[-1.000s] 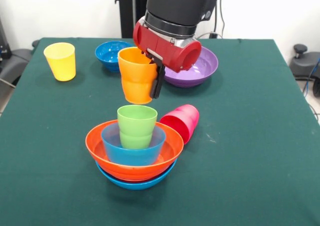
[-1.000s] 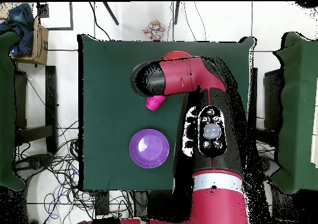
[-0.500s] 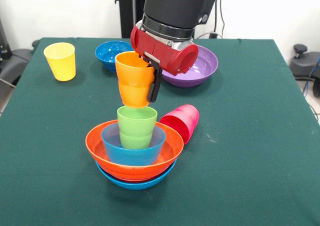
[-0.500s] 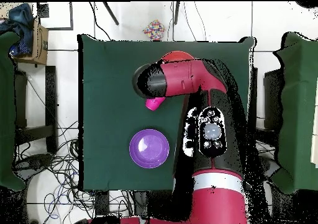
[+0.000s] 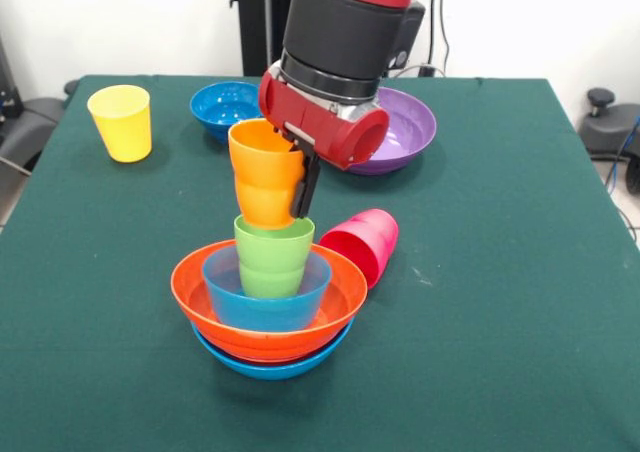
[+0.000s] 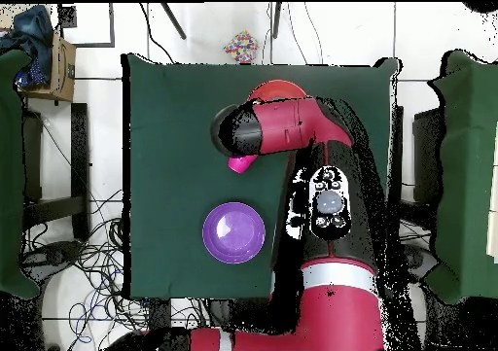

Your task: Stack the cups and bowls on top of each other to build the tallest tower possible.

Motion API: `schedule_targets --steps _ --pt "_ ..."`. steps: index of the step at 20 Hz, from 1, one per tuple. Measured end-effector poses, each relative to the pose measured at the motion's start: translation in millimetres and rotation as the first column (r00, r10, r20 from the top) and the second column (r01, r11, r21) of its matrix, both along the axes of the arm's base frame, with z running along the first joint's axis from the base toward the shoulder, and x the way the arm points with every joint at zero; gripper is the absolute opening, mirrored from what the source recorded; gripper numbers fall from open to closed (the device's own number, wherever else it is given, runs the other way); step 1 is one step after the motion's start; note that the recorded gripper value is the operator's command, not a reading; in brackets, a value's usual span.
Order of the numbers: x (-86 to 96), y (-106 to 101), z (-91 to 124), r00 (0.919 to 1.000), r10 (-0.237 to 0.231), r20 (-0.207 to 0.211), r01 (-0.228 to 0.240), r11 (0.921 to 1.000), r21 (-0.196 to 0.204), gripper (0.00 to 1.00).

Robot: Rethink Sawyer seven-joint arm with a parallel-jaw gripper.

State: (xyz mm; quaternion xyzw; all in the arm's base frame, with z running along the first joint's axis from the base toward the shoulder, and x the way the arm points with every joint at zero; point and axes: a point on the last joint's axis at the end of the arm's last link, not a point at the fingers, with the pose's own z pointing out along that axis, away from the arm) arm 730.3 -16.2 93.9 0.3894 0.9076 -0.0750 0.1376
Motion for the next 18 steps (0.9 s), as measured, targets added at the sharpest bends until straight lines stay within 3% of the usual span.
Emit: schedule_targets --steps 18 --pt "-12.1 15 -30 0.999 0.025 -0.037 -0.025 0.9997 -0.001 0.0"
